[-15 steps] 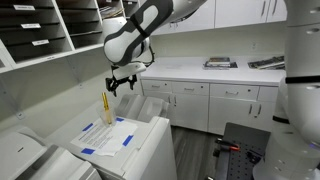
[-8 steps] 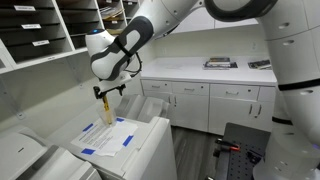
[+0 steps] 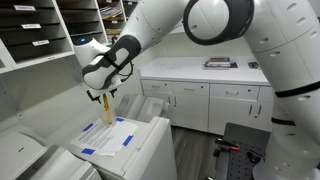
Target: Take the marker out of the cup
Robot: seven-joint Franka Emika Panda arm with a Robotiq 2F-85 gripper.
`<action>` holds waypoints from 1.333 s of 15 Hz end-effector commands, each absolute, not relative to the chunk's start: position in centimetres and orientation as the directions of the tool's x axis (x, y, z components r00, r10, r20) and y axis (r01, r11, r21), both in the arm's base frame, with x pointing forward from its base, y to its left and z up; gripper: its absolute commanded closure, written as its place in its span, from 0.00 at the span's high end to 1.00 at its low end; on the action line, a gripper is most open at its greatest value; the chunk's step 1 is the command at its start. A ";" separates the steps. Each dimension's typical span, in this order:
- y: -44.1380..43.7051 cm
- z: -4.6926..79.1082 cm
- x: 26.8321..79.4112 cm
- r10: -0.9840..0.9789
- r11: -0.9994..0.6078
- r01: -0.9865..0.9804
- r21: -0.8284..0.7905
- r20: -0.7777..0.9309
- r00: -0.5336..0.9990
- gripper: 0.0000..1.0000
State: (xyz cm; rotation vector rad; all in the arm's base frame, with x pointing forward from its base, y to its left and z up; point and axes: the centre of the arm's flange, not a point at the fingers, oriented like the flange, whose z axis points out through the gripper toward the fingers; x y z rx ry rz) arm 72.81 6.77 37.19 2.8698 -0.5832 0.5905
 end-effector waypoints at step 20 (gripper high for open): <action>7.0 46.5 71.6 -0.343 -0.902 -0.432 -0.002 0.612 0.712 0.02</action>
